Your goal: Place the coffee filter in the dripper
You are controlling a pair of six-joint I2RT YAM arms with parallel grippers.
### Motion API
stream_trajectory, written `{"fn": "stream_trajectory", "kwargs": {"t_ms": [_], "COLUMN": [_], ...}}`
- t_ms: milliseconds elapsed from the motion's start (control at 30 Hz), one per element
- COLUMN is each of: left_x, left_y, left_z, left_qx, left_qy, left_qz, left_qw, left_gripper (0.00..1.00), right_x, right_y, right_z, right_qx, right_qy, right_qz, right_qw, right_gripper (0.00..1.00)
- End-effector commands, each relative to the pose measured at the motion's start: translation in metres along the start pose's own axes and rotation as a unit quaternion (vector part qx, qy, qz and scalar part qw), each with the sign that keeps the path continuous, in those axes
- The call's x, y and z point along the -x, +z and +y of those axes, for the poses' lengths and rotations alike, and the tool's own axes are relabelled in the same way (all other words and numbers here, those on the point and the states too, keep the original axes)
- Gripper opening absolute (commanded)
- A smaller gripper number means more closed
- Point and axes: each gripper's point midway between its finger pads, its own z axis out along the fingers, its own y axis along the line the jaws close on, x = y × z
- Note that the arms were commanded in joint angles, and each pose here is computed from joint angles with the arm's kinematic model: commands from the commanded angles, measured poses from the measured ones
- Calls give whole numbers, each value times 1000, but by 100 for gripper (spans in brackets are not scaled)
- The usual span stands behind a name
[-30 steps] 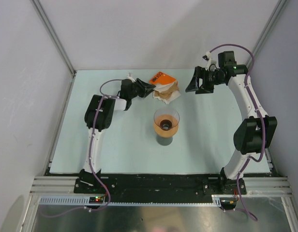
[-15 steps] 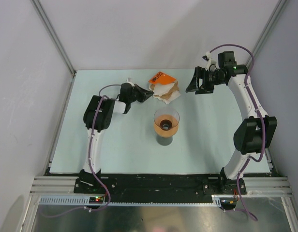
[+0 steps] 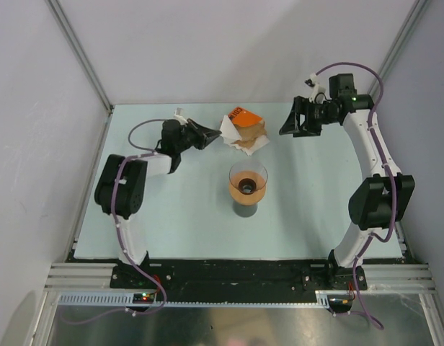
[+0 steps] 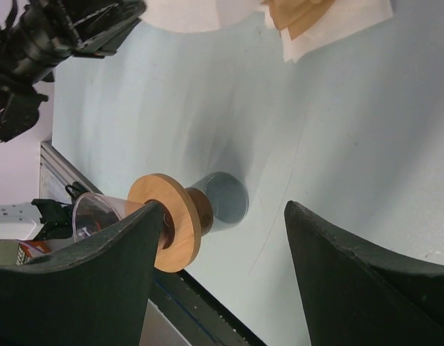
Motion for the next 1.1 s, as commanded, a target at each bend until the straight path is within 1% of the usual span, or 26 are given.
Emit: {"fn": "stream_trajectory", "kwargs": {"t_ms": [0, 33, 167, 267, 333, 367, 400, 433, 467, 500, 533, 600, 667, 733, 833, 967, 1067], "left_x": [15, 17, 18, 12, 6, 4, 1, -2, -5, -9, -13, -25, -36, -48, -63, -75, -80], "left_y": [-37, -44, -79, -112, -131, -140, -148, -154, -160, -165, -169, -177, -185, -194, -207, -217, -224], "left_z": [-60, -67, -110, -148, -170, -181, -191, -200, -209, -217, -226, -242, -256, -267, -275, -274, -274], "left_qx": [-38, -36, -33, -38, -39, -43, -49, -56, -65, -74, -84, -103, -121, -136, -149, -154, -159], "left_qy": [62, 68, 117, 151, 168, 175, 179, 178, 176, 173, 172, 174, 180, 188, 205, 209, 208], "left_qz": [-12, -12, -8, -2, 2, 6, 8, 12, 15, 20, 24, 36, 44, 50, 55, 63, 67], "left_qw": [997, 997, 993, 988, 985, 984, 983, 982, 982, 982, 981, 979, 975, 971, 966, 964, 963], "left_gripper": [0, 0, 0, 0, 0, 0, 0, 0, 0, 0, 0, 0, 0, 0, 0, 0, 0], "right_x": [33, 37, 53, 60, 58, 54, 52, 46, 43, 36, 33, 23, 14, 10, 4, -16, -36], "right_y": [-36, -40, -58, -67, -75, -74, -79, -76, -82, -78, -83, -87, -90, -92, -95, -92, -85], "right_z": [32, 36, 59, 85, 114, 122, 140, 148, 169, 176, 194, 219, 237, 249, 258, 269, 276], "right_qx": [14, 13, -1, -17, -17, -17, -12, -9, -3, -3, 1, 6, 8, 2, -3, 19, 42], "right_qy": [-81, -92, -183, -277, -349, -375, -408, -431, -462, -487, -512, -548, -569, -575, -579, -591, -604], "right_qz": [-65, -73, -113, -147, -175, -181, -203, -211, -238, -248, -277, -320, -348, -364, -378, -367, -353], "right_qw": [994, 993, 977, 949, 921, 909, 890, 877, 854, 838, 813, 773, 745, 733, 722, 718, 714], "right_gripper": [75, 76, 79, 81, 82, 83, 84, 86, 86, 87, 88, 89, 89, 90, 90, 91, 97]}}
